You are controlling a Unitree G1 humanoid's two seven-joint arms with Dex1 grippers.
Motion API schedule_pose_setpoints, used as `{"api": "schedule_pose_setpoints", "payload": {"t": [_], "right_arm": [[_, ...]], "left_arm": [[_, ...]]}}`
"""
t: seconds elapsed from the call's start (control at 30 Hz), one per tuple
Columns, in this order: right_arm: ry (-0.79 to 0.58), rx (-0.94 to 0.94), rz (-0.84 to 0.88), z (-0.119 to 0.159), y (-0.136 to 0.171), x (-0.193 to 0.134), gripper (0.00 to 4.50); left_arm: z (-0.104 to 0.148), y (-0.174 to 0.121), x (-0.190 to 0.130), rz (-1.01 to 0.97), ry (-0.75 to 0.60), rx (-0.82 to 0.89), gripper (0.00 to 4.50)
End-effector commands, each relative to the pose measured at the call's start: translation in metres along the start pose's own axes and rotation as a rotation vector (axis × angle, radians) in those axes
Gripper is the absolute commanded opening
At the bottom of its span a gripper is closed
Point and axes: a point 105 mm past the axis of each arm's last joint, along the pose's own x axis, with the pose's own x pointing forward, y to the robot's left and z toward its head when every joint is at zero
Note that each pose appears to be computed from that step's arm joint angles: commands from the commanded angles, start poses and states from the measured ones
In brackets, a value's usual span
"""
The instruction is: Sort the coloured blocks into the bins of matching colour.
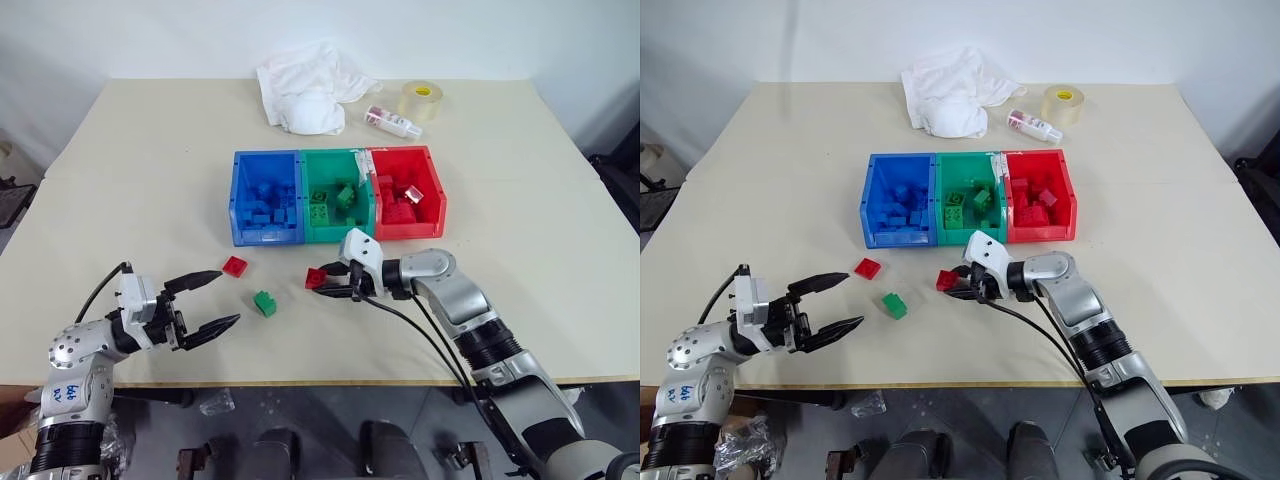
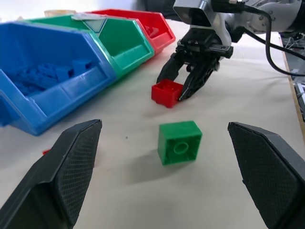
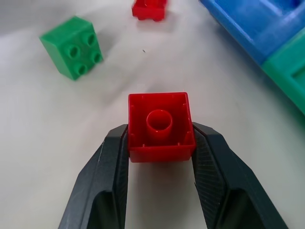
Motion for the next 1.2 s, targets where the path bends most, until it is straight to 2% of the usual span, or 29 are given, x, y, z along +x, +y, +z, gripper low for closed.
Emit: {"api": "schedule_pose_setpoints", "payload": {"t": [0.03,0.17,0.27,0.4,0.5,0.67,0.8,0.97,1.2], "right_arm": [[-0.065,-0.041,-0.076,0.027,-0.013,-0.02,1.46],[-0.085,-0.065,-0.203,0.044,-0.038,-0.056,1.46],[-0.051,-0.106,-0.301,0.049,-0.059,-0.082,1.46],[-0.024,-0.139,-0.515,0.058,-0.106,-0.117,1.46],[-0.018,-0.134,-0.622,0.06,-0.131,-0.131,1.46],[-0.01,-0.129,-0.671,0.056,-0.148,-0.135,3.1],[-0.017,-0.152,-0.67,0.06,-0.151,-0.139,4.46],[-0.019,-0.182,-0.61,0.06,-0.141,-0.145,4.46],[0.014,-0.151,-0.302,0.033,-0.072,-0.169,4.46]], "left_arm": [[0.004,0.004,0.002,-0.005,-0.029,0.013,4.5],[0.004,0.006,0.002,-0.011,-0.029,0.014,4.5],[0.003,0.008,0.003,-0.015,-0.029,0.013,4.5],[0.002,0.011,0.008,-0.021,-0.036,0.012,4.5],[0.001,0.011,0.011,-0.03,-0.043,0.013,4.5],[0.002,0.011,0.015,-0.043,-0.053,0.023,4.5],[0.002,0.012,0.016,-0.046,-0.057,0.03,4.5],[0.003,0.014,0.017,-0.051,-0.058,0.032,4.5],[0.001,0.014,0.016,-0.046,-0.057,0.027,4.5]]}}
